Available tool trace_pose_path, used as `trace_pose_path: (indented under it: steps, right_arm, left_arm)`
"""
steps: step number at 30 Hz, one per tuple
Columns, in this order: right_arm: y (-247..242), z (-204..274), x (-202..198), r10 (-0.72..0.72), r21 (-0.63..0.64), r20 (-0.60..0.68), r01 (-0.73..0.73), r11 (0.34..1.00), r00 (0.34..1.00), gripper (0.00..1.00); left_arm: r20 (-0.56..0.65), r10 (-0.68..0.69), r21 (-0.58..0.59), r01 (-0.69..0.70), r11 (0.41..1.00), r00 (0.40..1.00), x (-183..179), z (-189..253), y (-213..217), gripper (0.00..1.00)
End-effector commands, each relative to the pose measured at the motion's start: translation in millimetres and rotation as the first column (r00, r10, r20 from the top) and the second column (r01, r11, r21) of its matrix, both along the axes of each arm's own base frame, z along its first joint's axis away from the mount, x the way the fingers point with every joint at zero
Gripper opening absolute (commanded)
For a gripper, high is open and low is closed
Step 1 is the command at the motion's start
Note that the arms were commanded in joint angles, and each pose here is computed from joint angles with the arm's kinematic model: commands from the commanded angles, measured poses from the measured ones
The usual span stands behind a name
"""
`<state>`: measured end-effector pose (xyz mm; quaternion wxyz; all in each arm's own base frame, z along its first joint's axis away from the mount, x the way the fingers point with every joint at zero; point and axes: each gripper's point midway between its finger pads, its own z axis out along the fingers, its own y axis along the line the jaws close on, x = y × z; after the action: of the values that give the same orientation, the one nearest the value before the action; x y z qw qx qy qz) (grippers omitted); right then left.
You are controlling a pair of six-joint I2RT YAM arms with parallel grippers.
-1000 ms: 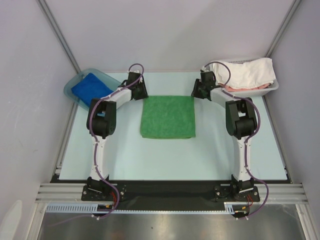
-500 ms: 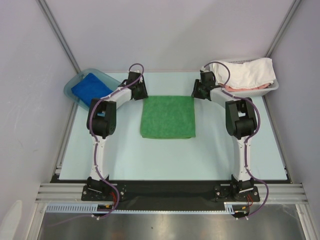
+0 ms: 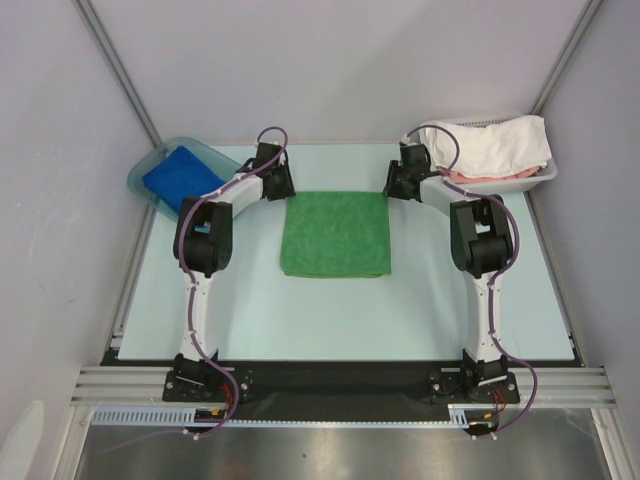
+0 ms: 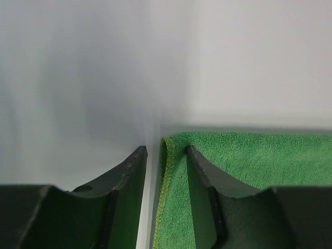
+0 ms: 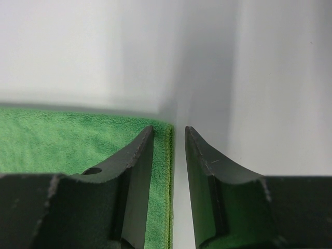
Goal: Fold and stack the towels
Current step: Fold the towel
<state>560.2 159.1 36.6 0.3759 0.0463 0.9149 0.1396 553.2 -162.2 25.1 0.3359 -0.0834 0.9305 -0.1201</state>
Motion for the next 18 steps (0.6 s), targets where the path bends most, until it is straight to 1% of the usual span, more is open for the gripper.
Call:
trace_pose_path:
  steps: [1, 11, 18]
  right_arm:
    - [4.9, 0.5, 1.4, 0.025, -0.011, 0.003, -0.025, 1.0, 1.0, 0.36]
    - [8.2, -10.6, -4.4, 0.036, -0.017, -0.014, -0.037, 0.999, 0.999, 0.36]
    - [8.6, -13.7, -2.7, 0.035, -0.043, -0.02, -0.036, 0.998, 0.999, 0.36]
  left_arm:
    - [-0.028, -0.015, 0.037, 0.016, 0.999, 0.999, -6.0, -0.1, 7.4, 0.42]
    - [-0.06, -0.059, 0.011, 0.059, 0.998, 0.996, -7.8, -12.9, -1.1, 0.4]
    - [-0.081, -0.071, 0.001, 0.071, 0.997, 0.994, -8.0, -21.4, -5.0, 0.36]
